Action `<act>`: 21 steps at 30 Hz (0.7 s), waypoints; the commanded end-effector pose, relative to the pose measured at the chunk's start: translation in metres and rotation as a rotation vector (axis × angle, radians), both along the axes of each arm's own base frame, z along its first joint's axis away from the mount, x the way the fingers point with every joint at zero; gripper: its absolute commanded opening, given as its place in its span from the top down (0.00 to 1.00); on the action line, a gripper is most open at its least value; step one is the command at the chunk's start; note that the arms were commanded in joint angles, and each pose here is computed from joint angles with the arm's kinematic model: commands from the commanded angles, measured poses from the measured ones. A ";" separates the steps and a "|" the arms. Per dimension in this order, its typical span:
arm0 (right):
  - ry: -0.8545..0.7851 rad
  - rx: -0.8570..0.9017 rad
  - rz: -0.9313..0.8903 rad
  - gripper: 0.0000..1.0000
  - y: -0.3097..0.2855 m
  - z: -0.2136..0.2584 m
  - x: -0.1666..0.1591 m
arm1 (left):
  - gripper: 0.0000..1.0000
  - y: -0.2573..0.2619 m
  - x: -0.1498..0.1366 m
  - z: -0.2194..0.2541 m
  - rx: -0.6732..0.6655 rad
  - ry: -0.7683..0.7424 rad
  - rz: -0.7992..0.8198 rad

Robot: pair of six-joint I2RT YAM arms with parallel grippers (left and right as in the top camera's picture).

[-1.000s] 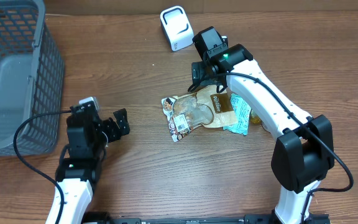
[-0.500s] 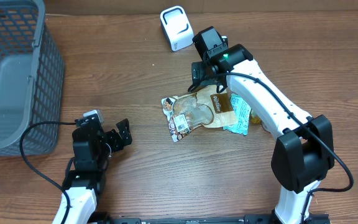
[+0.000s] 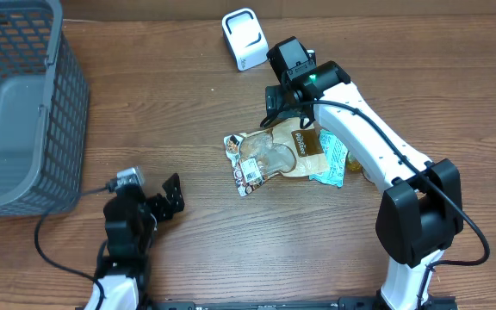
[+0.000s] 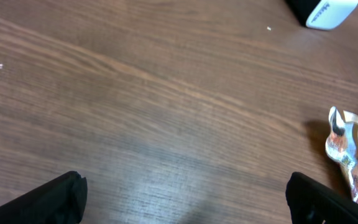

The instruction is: Scan the item barcode

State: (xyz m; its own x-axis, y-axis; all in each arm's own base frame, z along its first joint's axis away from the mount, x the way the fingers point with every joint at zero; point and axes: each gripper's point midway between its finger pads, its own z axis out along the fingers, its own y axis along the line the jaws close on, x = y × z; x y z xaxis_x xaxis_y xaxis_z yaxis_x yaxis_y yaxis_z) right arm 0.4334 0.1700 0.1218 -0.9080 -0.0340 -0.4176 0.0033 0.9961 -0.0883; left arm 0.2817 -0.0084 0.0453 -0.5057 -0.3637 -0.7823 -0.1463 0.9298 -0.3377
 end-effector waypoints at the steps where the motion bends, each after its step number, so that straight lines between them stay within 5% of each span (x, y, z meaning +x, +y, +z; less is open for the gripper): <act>1: -0.002 -0.006 -0.014 0.00 -0.005 -0.001 0.002 | 0.00 0.003 -0.011 -0.008 -0.011 -0.010 0.018; 21: -0.002 -0.006 -0.014 0.00 -0.005 -0.001 0.002 | 0.00 0.005 -0.034 -0.002 0.000 0.012 0.028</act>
State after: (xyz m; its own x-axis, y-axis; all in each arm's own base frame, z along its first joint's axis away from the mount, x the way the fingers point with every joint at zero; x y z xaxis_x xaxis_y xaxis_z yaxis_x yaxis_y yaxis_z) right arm 0.4335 0.1700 0.1219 -0.9078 -0.0344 -0.4180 0.0031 0.9961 -0.0887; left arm 0.2500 -0.0085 0.0369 -0.5334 -0.3640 -0.7635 -0.1594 0.9298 -0.3319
